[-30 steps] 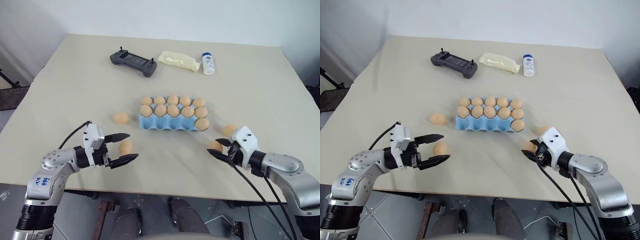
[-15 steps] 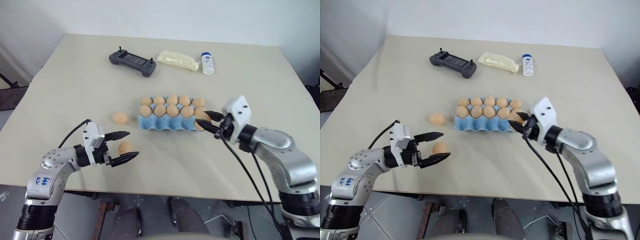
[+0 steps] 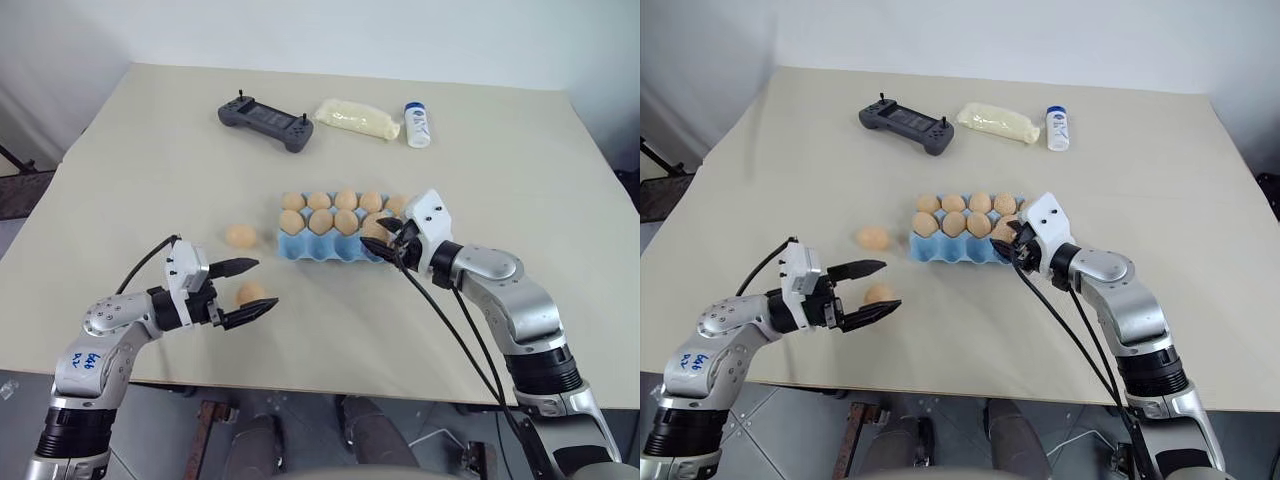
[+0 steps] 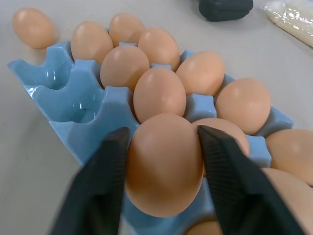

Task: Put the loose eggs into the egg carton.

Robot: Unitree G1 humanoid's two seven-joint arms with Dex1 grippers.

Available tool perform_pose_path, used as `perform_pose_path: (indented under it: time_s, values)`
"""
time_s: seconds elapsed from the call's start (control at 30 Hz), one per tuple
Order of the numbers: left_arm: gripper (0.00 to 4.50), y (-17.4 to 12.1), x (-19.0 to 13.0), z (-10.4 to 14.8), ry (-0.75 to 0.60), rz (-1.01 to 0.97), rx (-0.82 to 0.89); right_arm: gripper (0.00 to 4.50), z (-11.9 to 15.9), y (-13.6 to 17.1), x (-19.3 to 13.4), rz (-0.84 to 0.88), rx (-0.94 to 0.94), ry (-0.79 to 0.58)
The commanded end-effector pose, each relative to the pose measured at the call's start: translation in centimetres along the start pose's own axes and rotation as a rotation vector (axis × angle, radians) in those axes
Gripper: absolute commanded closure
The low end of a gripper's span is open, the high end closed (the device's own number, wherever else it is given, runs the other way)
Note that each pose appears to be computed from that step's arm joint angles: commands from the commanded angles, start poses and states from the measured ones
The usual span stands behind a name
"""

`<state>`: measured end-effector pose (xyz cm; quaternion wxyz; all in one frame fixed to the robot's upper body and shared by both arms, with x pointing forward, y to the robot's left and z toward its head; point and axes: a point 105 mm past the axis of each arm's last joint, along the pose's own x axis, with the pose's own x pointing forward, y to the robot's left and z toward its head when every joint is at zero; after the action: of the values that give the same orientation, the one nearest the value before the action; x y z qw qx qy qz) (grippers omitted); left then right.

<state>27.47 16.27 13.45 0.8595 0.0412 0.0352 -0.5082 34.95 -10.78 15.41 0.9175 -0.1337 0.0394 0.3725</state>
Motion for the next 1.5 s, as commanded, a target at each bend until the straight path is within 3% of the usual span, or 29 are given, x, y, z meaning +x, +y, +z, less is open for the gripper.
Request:
perform_pose_path:
  time_s: [0.03, 0.1, 0.47, 1.03, 1.2, 1.5]
  values:
    - [0.00, -0.2, 0.1, 1.5, -0.051, -0.007, 0.046, 0.77, 2.1, 0.1, -0.6, 0.017, -0.056, -0.063]
    - [0.00, -0.2, 0.3, 1.6, -0.064, -0.005, 0.042, 0.02, 2.6, 0.2, -1.2, 0.031, -0.069, -0.075]
    - [0.00, -0.3, 1.1, 1.6, -0.072, -0.032, 0.033, 0.02, 1.2, -1.3, -6.2, -0.034, -0.071, -0.021]
    - [0.00, 0.0, 1.3, 1.7, -0.062, -0.051, 0.040, 0.02, -3.5, -6.0, -16.9, -0.230, -0.014, 0.284]
    - [0.00, 0.1, 1.4, 1.9, -0.061, -0.053, 0.044, 0.02, -3.8, -6.0, -16.7, -0.242, -0.004, 0.273]
    - [0.00, 0.0, 1.6, 2.1, -0.070, -0.046, 0.055, 0.02, -4.4, -6.2, -12.4, -0.247, 0.054, 0.135]
